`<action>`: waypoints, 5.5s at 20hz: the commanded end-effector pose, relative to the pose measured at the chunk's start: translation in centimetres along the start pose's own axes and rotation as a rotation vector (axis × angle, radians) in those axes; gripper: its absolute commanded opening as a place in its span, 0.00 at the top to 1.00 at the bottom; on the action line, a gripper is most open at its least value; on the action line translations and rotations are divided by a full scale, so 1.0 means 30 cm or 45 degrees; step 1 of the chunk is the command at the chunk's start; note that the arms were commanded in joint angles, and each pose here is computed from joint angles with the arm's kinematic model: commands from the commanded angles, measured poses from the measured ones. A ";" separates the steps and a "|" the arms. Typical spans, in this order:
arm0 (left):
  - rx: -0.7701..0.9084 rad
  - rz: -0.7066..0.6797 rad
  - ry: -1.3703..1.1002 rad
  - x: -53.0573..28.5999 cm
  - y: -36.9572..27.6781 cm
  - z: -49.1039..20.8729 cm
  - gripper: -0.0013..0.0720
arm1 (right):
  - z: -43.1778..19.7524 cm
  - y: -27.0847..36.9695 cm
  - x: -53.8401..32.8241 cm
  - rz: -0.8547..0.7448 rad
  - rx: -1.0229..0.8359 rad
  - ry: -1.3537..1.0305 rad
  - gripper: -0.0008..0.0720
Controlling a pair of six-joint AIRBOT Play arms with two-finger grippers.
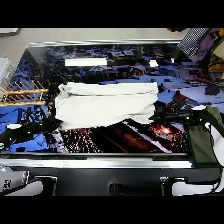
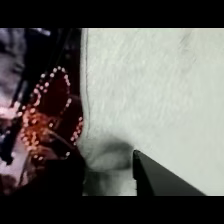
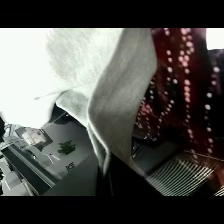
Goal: Fold the clothes and pants, and hang the long-sleeved shirts on hangers.
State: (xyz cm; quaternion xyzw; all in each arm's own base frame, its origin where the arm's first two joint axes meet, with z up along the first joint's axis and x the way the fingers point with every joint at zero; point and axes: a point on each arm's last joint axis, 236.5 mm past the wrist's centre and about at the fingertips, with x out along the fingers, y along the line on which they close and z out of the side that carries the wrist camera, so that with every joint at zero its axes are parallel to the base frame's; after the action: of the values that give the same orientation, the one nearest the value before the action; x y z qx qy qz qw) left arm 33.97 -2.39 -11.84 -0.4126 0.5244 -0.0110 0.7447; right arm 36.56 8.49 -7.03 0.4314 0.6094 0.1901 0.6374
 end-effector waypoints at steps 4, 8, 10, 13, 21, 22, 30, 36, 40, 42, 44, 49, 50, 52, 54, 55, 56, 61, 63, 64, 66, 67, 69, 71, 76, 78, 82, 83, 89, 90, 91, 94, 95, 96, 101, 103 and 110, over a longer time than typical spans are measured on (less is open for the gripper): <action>0.069 -0.100 0.013 -0.004 -0.133 0.024 0.96 | 0.040 0.077 -0.055 0.015 -0.091 -0.117 0.95; 0.255 -0.263 -0.008 -0.119 -0.361 0.135 0.96 | 0.064 0.258 -0.182 0.061 -0.297 -0.298 0.95; 0.401 -0.354 -0.084 -0.245 -0.527 0.214 0.96 | 0.071 0.399 -0.291 0.071 -0.451 -0.414 0.95; 0.629 -0.459 -0.325 -0.557 -0.818 0.321 0.96 | 0.047 0.705 -0.535 0.093 -0.759 -0.667 0.95; 0.896 -0.212 -1.221 -1.563 -1.114 0.130 0.96 | -0.531 1.346 -1.279 -0.005 -1.328 -1.617 0.95; 0.879 -0.193 -1.313 -1.645 -1.100 0.077 0.96 | -0.613 1.362 -1.358 -0.020 -1.318 -1.753 0.95; 0.848 -0.074 -1.505 -1.794 -1.017 -0.025 0.96 | -0.695 1.355 -1.468 0.043 -1.167 -1.930 0.95; 0.912 -0.234 -0.998 -1.330 -1.080 0.222 0.96 | -0.217 1.200 -1.213 0.031 -0.808 -1.455 0.95; 0.868 -0.172 -0.593 -0.826 -0.983 0.434 0.96 | 0.157 0.894 -0.829 -0.161 -0.559 -0.948 0.95; 0.851 -0.134 -0.410 -0.534 -0.917 0.492 0.96 | 0.306 0.744 -0.617 -0.290 -0.530 -0.774 0.95; 0.777 -0.096 -0.318 -0.270 -0.834 0.555 0.96 | 0.446 0.570 -0.452 -0.438 -0.475 -0.693 0.95; 0.695 -0.020 -0.320 0.110 -0.681 0.694 0.96 | 0.730 0.316 -0.263 -0.500 -0.330 -0.800 0.95; 0.711 -0.018 -0.319 0.136 -0.676 0.711 0.96 | 0.762 0.304 -0.257 -0.497 -0.331 -0.836 0.95; 0.735 -0.020 -0.334 0.144 -0.684 0.736 0.96 | 0.808 0.314 -0.274 -0.483 -0.349 -0.916 0.95; 0.758 -0.017 -0.313 0.132 -0.683 0.730 0.96 | 0.814 0.325 -0.283 -0.467 -0.328 -0.937 0.95; 0.758 -0.018 -0.269 0.130 -0.674 0.710 0.96 | 0.800 0.315 -0.272 -0.470 -0.306 -0.908 0.95; 0.752 -0.015 -0.211 0.130 -0.655 0.683 0.96 | 0.774 0.297 -0.254 -0.483 -0.284 -0.852 0.95; 0.734 0.015 0.082 0.122 -0.561 0.536 0.96 | 0.624 0.179 -0.197 -0.627 -0.228 -0.561 0.95; 0.753 0.068 0.155 0.120 -0.520 0.501 0.96 | 0.581 0.143 -0.194 -0.678 -0.214 -0.484 0.95; 0.761 0.084 0.182 0.119 -0.507 0.487 0.96 | 0.564 0.132 -0.191 -0.692 -0.207 -0.454 0.95; 0.766 0.101 0.218 0.115 -0.491 0.469 0.96 | 0.532 0.101 -0.184 -0.724 -0.189 -0.396 0.95; 0.767 0.106 0.232 0.113 -0.485 0.463 0.96 | 0.516 0.084 -0.175 -0.735 -0.175 -0.361 0.95; 0.771 0.122 0.261 0.112 -0.469 0.450 0.96 | 0.481 0.039 -0.146 -0.757 -0.138 -0.276 0.95; 0.771 0.137 0.288 0.116 -0.451 0.439 0.96 | 0.444 -0.008 -0.116 -0.779 -0.099 -0.189 0.95; 0.748 0.173 0.331 0.134 -0.409 0.425 0.96 | 0.421 -0.056 -0.084 -0.796 -0.061 -0.122 0.95; 0.745 0.174 0.338 0.142 -0.403 0.422 0.96 | 0.423 -0.057 -0.084 -0.797 -0.063 -0.125 0.95; 0.696 0.181 0.343 0.153 -0.400 0.416 0.25 | 0.416 -0.056 -0.080 -0.791 -0.057 -0.112 0.64; 0.684 0.182 0.342 0.138 -0.399 0.419 0.22 | 0.408 -0.037 -0.081 -0.770 -0.068 -0.104 0.64; 0.599 0.166 0.255 -0.199 -0.421 0.460 0.22 | 0.356 0.231 -0.391 -0.852 -0.458 -0.291 0.25; 0.580 0.170 0.214 -0.270 -0.409 0.457 0.22 | 0.337 0.261 -0.468 -0.883 -0.496 -0.336 0.25; 0.544 0.178 0.183 -0.333 -0.380 0.438 0.22 | 0.320 0.297 -0.541 -0.849 -0.481 -0.399 0.25; 0.352 0.195 0.150 -0.441 -0.213 0.269 0.22 | 0.262 0.316 -0.761 -0.755 -0.370 -0.553 0.25; 0.276 0.177 0.152 -0.449 -0.165 0.184 0.22 | 0.238 0.309 -0.806 -0.689 -0.316 -0.587 0.25; 0.214 0.163 0.156 -0.444 -0.125 0.104 0.22 | 0.214 0.300 -0.828 -0.624 -0.272 -0.600 0.25; 0.064 0.138 0.244 -0.344 0.014 -0.235 0.22 | 0.093 0.166 -0.763 -0.505 -0.131 -0.513 0.25; 0.047 0.089 0.282 -0.310 0.019 -0.301 0.22 | 0.049 0.114 -0.692 -0.482 -0.075 -0.435 0.25; 0.016 0.103 0.269 -0.262 0.070 -0.336 0.24 | -0.041 0.013 -0.556 -0.421 0.048 -0.280 0.28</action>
State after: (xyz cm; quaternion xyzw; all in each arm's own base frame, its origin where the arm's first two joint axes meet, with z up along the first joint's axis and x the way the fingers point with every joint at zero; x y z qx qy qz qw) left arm 21.94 -3.39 -7.41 -0.3798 0.6195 -0.0320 0.6862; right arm 33.32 -4.71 4.90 0.3400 0.5907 0.0133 0.7316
